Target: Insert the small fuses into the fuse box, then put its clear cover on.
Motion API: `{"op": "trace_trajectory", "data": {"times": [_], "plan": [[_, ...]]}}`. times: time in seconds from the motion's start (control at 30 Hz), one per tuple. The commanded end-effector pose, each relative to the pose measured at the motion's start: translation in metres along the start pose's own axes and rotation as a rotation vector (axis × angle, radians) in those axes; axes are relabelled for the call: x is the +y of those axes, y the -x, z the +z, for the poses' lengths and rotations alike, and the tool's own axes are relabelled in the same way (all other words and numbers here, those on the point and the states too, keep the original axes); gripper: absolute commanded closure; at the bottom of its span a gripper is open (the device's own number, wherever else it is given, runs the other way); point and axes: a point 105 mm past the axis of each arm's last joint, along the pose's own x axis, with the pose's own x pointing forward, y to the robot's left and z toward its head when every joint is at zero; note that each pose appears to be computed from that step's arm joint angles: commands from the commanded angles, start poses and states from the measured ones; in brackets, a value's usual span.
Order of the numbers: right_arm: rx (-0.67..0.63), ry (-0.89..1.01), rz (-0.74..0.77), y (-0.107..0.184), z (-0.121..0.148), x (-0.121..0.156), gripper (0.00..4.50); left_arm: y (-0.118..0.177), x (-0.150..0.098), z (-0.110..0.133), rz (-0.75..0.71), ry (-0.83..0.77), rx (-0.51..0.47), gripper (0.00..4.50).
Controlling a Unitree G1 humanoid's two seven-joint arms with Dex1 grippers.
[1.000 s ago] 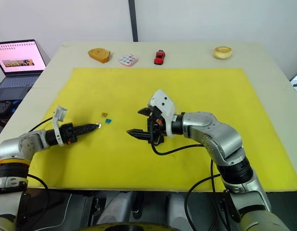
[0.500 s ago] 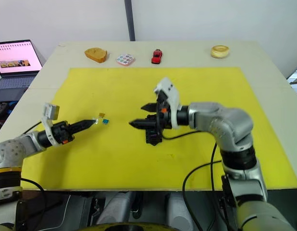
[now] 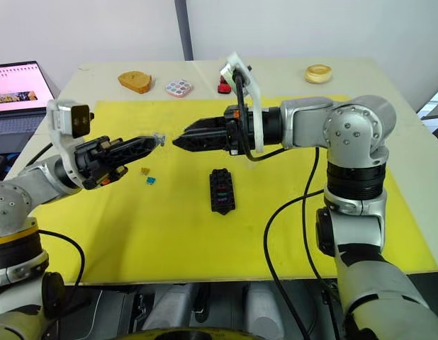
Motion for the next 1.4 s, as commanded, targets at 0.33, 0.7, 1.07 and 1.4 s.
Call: {"op": "trace_trajectory", "data": {"times": [0.33, 0.7, 1.07, 1.4], "plan": [[-0.037, 0.006, 0.018, -0.005, 0.007, 0.009, 2.27, -0.011, -0.002, 0.001, -0.032, -0.06, 0.018, 4.5], [-0.032, 0.0, 0.021, -0.008, 0.003, 0.011, 2.78, -0.012, -0.001, -0.001, -0.03, -0.068, 0.028, 4.5], [-0.034, -0.003, 0.027, -0.008, 0.003, 0.011, 4.48, -0.011, 0.0, -0.005, -0.019, -0.077, 0.042, 4.5], [-0.045, 0.041, 0.008, -0.007, 0.002, 0.008, 4.5, 0.0, 0.004, -0.003, 0.033, -0.113, 0.084, 2.43]]}}
